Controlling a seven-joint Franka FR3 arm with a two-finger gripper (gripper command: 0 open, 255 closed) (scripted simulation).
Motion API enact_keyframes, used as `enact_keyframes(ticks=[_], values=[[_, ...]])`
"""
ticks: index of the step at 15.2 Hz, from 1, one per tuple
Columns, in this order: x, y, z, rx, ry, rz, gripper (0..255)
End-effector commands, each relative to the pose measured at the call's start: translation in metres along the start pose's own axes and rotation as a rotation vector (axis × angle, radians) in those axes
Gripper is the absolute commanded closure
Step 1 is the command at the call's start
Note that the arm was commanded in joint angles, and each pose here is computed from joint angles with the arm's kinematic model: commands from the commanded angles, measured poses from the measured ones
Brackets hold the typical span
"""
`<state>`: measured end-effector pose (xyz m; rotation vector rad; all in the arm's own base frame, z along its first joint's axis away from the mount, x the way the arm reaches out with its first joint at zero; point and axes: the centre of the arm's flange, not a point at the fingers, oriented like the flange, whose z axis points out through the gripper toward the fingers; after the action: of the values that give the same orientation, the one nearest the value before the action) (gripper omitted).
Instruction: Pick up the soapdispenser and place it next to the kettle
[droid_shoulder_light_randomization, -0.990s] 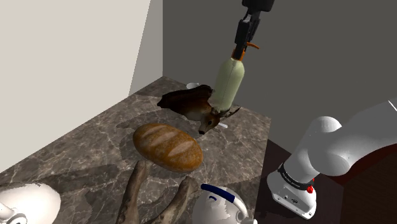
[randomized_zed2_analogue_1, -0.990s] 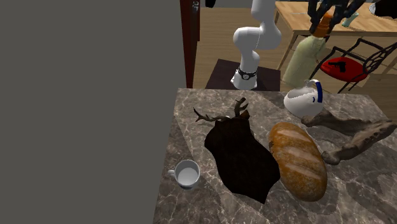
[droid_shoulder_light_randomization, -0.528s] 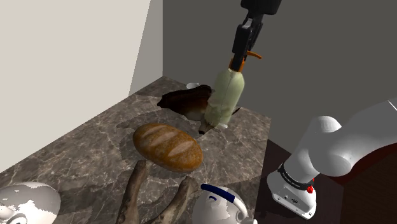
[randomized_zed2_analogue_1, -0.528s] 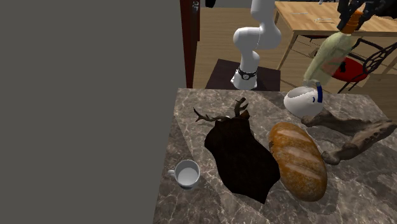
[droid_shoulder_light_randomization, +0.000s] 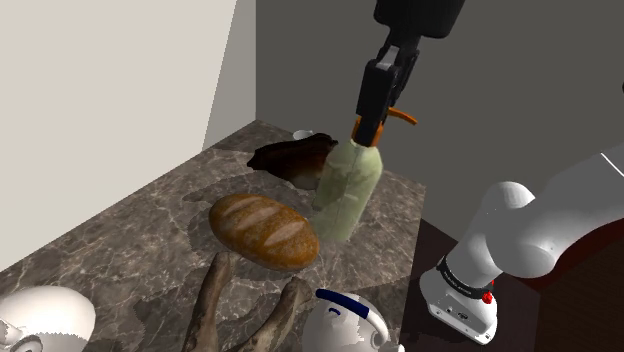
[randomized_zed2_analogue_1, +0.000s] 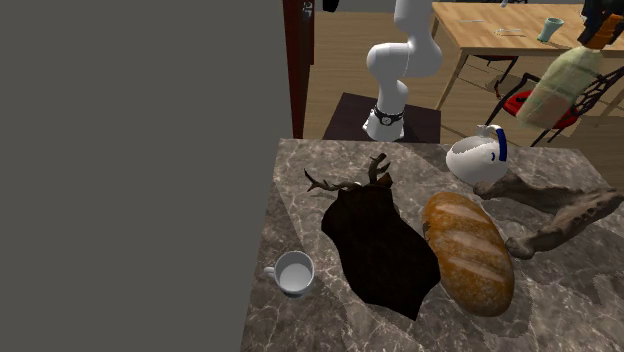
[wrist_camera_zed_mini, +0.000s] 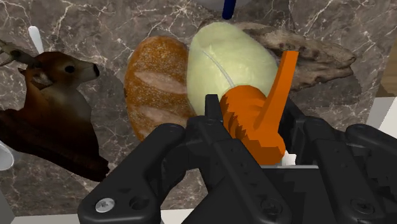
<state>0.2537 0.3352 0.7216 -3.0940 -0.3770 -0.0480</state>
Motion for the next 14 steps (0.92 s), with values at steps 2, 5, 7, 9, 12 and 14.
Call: enact_keyframes(ticks=[2,5,7,9,12,14], values=[[-0.008,-0.038,0.002,0.001,0.0,0.002,255],[-0.017,-0.076,0.003,0.001,0.0,0.002,255],[-0.023,-0.102,0.003,0.001,0.0,0.002,255],[-0.029,-0.128,0.003,0.001,0.0,0.002,255],[-0.038,-0.166,0.003,0.001,0.0,0.002,255],[-0.044,-0.192,0.004,0.001,0.0,0.002,255]])
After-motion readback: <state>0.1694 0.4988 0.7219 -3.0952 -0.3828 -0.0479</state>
